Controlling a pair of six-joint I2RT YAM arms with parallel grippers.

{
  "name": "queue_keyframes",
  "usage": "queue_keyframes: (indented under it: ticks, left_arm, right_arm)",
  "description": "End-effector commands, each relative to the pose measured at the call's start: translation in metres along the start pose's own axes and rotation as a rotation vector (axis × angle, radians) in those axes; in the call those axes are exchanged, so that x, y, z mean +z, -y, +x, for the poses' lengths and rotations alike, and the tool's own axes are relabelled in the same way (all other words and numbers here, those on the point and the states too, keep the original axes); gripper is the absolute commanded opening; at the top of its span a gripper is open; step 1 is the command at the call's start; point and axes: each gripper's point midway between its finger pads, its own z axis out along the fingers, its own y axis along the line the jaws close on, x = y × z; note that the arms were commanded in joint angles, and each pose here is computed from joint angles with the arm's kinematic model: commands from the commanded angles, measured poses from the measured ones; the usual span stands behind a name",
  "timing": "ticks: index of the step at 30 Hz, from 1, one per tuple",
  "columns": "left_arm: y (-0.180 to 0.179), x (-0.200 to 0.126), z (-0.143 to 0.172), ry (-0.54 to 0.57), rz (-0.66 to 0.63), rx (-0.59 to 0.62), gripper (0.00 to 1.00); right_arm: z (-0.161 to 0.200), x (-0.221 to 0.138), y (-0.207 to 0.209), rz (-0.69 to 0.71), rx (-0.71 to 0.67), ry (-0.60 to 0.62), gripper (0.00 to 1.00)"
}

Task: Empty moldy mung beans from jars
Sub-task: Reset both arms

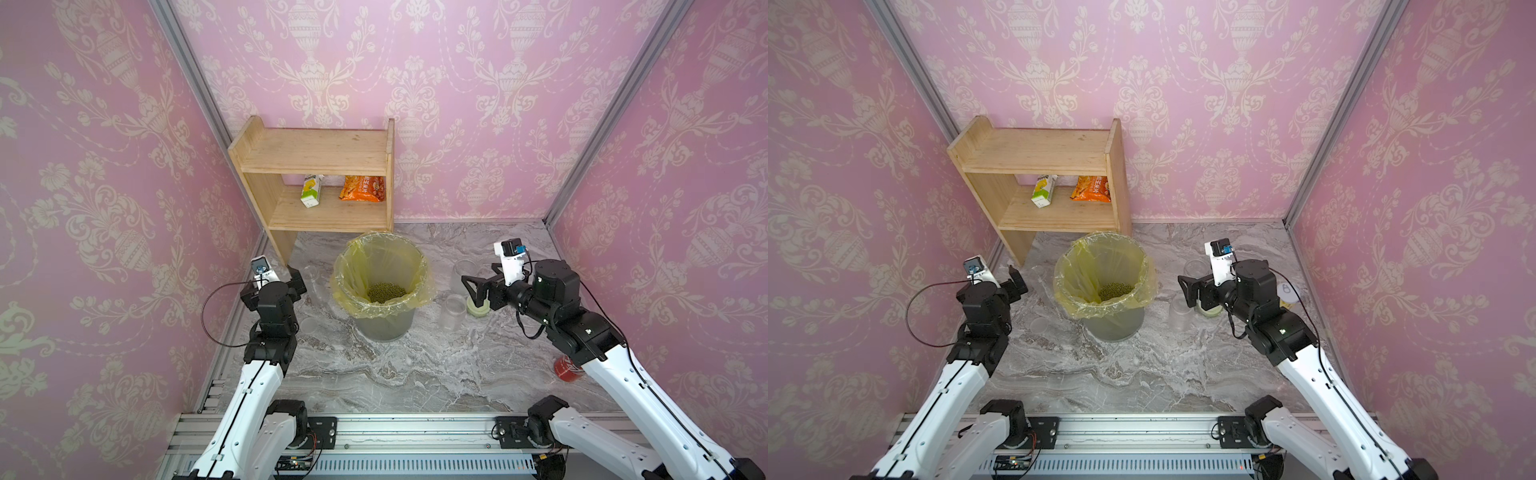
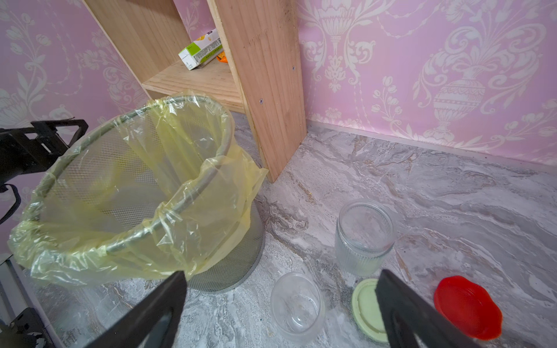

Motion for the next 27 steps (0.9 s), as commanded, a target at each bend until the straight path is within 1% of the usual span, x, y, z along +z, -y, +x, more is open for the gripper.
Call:
queue_keyframes:
  ticks: [1,3,7,10,13,17,19,22,25,27]
  left_arm:
    - [-0.023,0.002,0.02,0.011,-0.128,0.007,0.99]
    - [-0.025,0.003,0.04,0.001,-0.13,0.002,0.99]
    - [-0.027,-0.001,0.073,0.006,-0.099,-0.058,0.99]
    - [-0.024,-0.001,0.087,-0.014,-0.064,-0.035,0.99]
    - [-0.014,0.0,0.097,-0.032,-0.008,0.005,0.99]
    - [-0.005,-0.001,0.103,-0.028,0.059,0.023,0.99]
    - [0.0,-0.001,0.105,-0.022,0.088,0.034,0.99]
    - [0.001,0.002,0.107,-0.012,0.087,0.06,0.99]
    - [0.006,0.005,0.112,-0.023,0.104,0.073,0.99]
    - [0.007,0.008,0.115,-0.03,0.102,0.077,0.99]
  right_arm:
    - [-0.001,-0.006,0.017,0.084,0.007,0.044,1.0]
    - [0.002,-0.009,0.026,0.119,0.001,0.073,1.0]
    - [0.01,-0.012,0.051,0.215,0.015,0.108,1.0]
    - [0.019,-0.011,0.065,0.272,0.023,0.135,1.0]
    - [0.027,-0.011,0.085,0.366,0.01,0.191,1.0]
    - [0.046,-0.02,0.129,0.595,-0.003,0.267,1.0]
    - [0.056,-0.025,0.148,0.679,0.016,0.295,1.0]
    - [0.068,-0.032,0.173,0.766,0.044,0.35,1.0]
    - [0.082,-0.03,0.195,0.819,0.086,0.317,1.0]
    - [0.093,-0.024,0.203,0.822,0.108,0.287,1.0]
